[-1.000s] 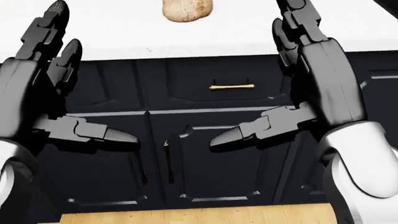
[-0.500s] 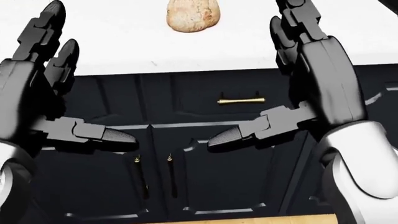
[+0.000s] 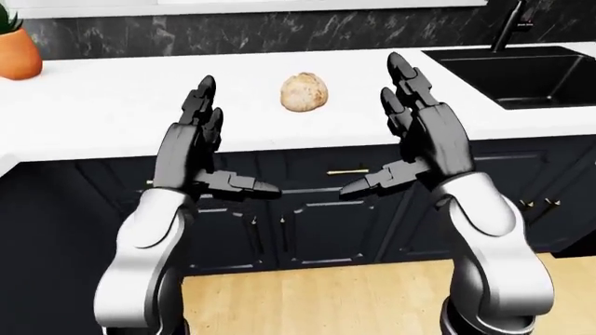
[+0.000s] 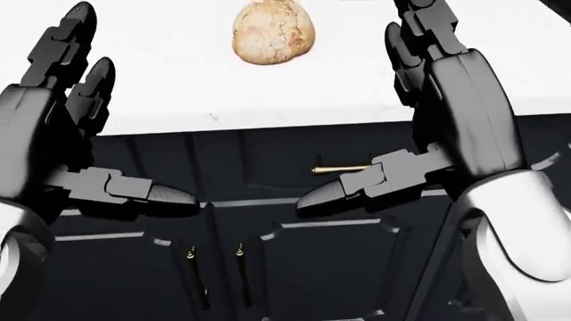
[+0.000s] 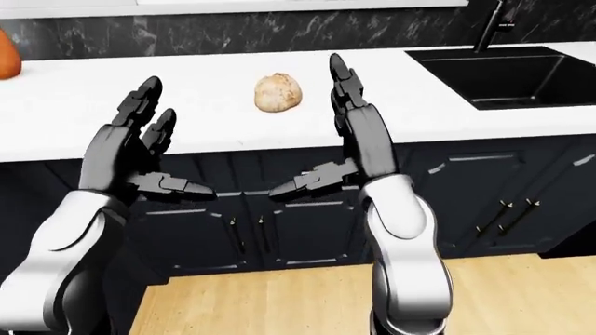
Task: Place the bread and cheese on the cutting board.
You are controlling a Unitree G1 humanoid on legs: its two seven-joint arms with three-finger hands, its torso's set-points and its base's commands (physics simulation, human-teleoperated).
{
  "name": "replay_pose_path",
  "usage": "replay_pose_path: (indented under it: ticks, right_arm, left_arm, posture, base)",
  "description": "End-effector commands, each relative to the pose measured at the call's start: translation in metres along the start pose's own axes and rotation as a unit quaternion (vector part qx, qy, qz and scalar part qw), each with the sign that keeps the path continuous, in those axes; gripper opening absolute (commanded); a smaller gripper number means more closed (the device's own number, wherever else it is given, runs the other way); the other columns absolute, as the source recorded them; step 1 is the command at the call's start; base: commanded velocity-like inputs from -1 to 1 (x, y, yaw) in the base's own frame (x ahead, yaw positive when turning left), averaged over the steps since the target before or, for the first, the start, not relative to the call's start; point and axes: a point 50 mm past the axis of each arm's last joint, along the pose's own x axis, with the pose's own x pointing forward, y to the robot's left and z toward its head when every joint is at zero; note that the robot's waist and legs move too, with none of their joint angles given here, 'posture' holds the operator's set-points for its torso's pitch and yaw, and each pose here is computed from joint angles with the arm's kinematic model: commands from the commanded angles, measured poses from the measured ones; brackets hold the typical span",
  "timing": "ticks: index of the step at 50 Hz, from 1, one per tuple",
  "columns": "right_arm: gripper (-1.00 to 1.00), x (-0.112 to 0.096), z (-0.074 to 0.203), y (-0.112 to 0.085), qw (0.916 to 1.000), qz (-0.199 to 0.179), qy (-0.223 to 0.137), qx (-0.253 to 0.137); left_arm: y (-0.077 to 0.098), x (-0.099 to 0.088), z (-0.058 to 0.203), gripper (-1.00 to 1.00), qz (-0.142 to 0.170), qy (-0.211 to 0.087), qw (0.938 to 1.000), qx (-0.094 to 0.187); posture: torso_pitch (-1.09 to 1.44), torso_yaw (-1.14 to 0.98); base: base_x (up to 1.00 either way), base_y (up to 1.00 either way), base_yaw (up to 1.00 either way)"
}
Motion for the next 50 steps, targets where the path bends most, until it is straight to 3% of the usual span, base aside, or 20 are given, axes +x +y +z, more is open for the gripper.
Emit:
replay_pose_path:
  ticks: [1, 50]
  right_arm:
    - [1.00, -0.0014, 0.0152, 0.0026, 0.9989, 0.007, -0.046, -0.009]
    - [1.00, -0.0051, 0.0203, -0.0003, 0.9988, 0.002, -0.049, -0.004]
  left_arm:
    - [0.0038, -0.0021, 0.0151, 1.00, 0.013, -0.045, 0.9989, 0.010]
    - [0.0039, -0.0042, 0.0186, 1.00, 0.013, -0.049, 0.9987, 0.009]
  posture:
    - [0.00, 0.00]
    - [0.00, 0.00]
  base:
    - [0.12, 0.00, 0.00]
    - [0.08, 0.00, 0.00]
